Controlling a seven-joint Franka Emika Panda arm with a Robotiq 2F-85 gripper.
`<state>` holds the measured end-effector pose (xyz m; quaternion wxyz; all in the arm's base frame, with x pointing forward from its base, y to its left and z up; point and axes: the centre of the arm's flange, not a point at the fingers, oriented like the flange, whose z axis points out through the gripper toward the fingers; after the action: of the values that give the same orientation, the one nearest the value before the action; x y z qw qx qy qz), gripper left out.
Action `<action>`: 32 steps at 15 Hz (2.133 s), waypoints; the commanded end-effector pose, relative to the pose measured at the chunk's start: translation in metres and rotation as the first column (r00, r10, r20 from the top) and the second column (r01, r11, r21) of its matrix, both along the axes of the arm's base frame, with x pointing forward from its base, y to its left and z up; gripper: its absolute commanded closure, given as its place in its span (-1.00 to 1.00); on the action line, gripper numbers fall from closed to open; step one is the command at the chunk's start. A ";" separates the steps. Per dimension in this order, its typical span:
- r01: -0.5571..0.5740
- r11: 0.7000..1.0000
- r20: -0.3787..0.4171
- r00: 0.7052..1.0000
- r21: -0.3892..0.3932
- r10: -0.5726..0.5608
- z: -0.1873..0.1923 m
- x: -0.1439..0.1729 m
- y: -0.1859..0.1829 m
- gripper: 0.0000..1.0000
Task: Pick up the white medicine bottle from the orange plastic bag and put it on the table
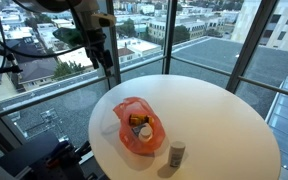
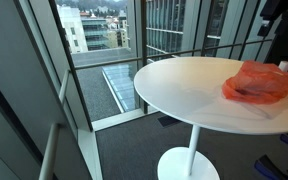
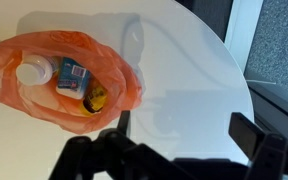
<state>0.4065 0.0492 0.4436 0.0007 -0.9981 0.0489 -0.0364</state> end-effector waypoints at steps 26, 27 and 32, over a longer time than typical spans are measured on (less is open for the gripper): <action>0.365 0.931 0.025 0.930 0.023 -0.366 -0.101 0.037 -0.168 -1.00; 0.373 0.927 0.024 0.927 0.025 -0.374 -0.106 0.036 -0.174 -1.00; 0.412 0.911 -0.009 0.911 0.023 -0.412 -0.116 0.031 -0.188 -1.00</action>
<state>0.4395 -0.1331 0.3276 0.0043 -0.9659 0.2568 -0.0340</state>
